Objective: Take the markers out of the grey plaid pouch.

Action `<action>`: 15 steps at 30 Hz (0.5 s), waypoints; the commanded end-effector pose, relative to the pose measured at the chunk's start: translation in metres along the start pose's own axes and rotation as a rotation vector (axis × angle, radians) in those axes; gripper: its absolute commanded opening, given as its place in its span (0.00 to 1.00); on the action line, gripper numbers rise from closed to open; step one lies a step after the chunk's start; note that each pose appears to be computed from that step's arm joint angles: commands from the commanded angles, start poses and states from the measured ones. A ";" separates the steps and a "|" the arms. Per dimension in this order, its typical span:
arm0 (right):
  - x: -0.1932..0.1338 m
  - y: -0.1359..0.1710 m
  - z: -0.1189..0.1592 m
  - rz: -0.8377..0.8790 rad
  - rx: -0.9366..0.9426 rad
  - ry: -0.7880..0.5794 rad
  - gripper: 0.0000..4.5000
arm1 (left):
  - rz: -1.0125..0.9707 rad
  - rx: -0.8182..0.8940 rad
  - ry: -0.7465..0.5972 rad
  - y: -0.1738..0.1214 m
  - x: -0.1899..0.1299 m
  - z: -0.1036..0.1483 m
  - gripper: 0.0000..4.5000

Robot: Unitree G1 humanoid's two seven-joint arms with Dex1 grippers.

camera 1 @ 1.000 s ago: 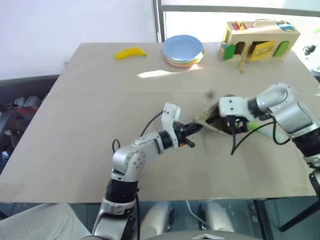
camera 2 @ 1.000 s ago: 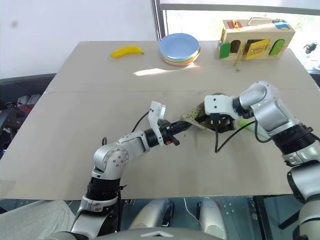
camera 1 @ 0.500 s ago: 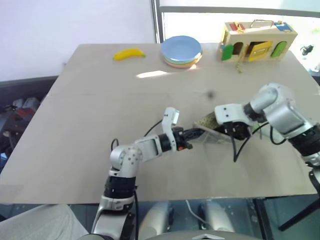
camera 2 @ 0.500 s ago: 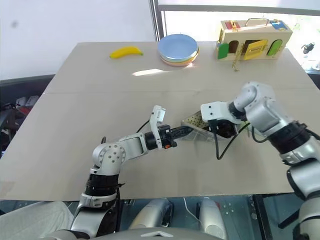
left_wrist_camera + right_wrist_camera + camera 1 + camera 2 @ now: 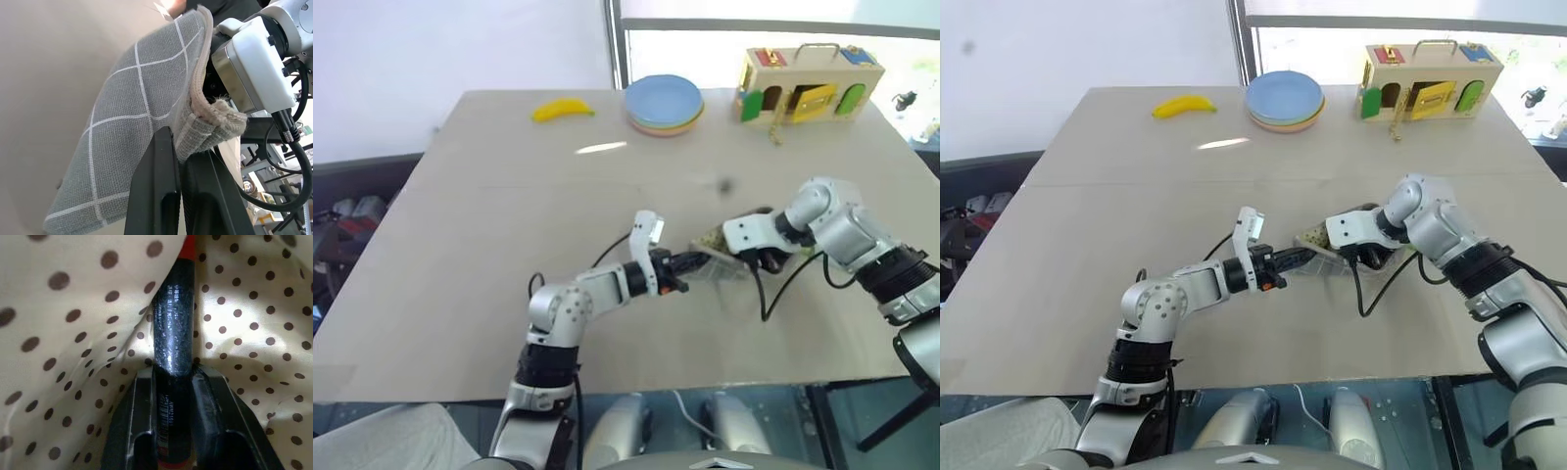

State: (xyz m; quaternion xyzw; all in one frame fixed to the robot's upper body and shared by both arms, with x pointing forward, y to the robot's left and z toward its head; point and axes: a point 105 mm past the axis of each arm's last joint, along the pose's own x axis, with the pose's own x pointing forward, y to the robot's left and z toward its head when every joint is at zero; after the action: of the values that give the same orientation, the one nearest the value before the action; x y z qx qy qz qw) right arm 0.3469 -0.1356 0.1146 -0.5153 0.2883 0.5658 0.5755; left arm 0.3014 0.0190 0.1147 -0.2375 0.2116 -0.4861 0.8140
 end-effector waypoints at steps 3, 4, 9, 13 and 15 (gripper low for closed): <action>-0.023 -0.010 -0.002 -0.128 0.022 -0.040 0.08 | 0.024 0.027 -0.034 0.004 -0.004 0.006 0.00; -0.029 -0.012 0.002 -0.146 0.028 -0.070 0.08 | 0.028 0.031 -0.037 0.004 -0.004 0.006 0.00; -0.059 -0.016 0.027 -0.209 0.165 -0.285 0.08 | 0.064 0.083 -0.056 0.007 -0.005 0.010 0.00; -0.060 -0.020 0.020 -0.245 0.412 -0.437 0.08 | 0.097 0.116 -0.091 0.015 -0.008 0.016 0.00; -0.058 -0.018 0.014 -0.233 0.540 -0.490 0.08 | 0.116 0.131 -0.097 0.020 -0.010 0.019 0.00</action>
State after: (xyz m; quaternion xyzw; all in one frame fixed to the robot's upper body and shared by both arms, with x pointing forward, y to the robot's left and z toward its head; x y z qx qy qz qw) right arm 0.3448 -0.1324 0.1536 -0.2630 0.2492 0.5289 0.7674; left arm 0.3179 0.0323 0.1250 -0.2053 0.1478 -0.4533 0.8547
